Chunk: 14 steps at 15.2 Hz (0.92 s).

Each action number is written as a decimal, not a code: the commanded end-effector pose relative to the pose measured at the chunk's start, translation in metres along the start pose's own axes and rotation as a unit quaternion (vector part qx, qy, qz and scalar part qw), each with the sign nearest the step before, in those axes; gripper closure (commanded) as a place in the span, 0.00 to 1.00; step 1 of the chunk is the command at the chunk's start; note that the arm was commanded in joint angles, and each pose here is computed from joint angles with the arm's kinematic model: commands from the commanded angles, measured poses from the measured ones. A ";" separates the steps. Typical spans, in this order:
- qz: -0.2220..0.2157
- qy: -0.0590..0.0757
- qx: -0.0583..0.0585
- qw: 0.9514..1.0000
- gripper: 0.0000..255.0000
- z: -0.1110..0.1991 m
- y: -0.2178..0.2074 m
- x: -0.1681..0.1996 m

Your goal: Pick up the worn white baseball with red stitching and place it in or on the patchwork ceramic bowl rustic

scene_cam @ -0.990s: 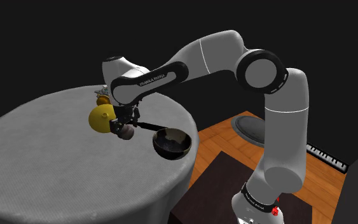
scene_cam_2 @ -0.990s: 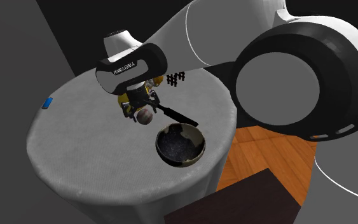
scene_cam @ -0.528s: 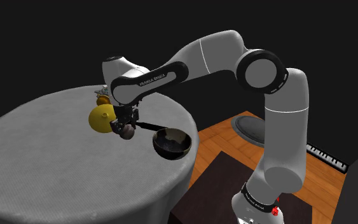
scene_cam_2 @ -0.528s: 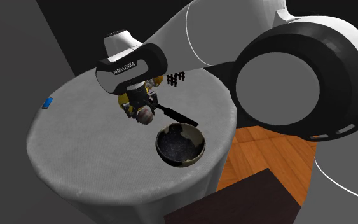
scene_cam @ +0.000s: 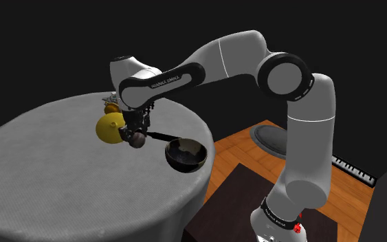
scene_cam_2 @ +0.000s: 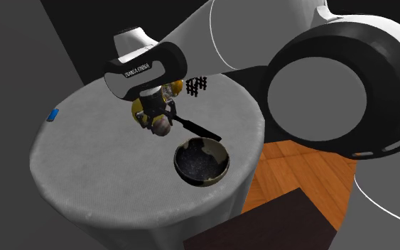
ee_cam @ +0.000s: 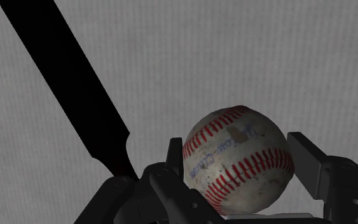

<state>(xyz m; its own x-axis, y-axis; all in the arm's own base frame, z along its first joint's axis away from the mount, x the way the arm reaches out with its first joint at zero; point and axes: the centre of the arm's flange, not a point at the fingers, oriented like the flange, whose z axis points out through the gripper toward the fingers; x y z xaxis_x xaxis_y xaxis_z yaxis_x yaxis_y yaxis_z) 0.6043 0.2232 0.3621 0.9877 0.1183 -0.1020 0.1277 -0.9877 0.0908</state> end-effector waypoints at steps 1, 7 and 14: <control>0.000 0.000 0.000 1.000 1.00 -0.010 0.001 -0.001; 0.000 0.000 0.000 1.000 1.00 -0.042 0.004 -0.005; 0.000 0.000 0.000 1.000 1.00 -0.078 0.007 -0.008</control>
<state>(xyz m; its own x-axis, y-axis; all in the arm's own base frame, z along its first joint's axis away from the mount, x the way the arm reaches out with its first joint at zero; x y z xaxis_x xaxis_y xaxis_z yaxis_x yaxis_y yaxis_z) 0.6038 0.2240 0.4359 0.9877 0.1184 -0.1018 0.1277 -0.9876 0.0907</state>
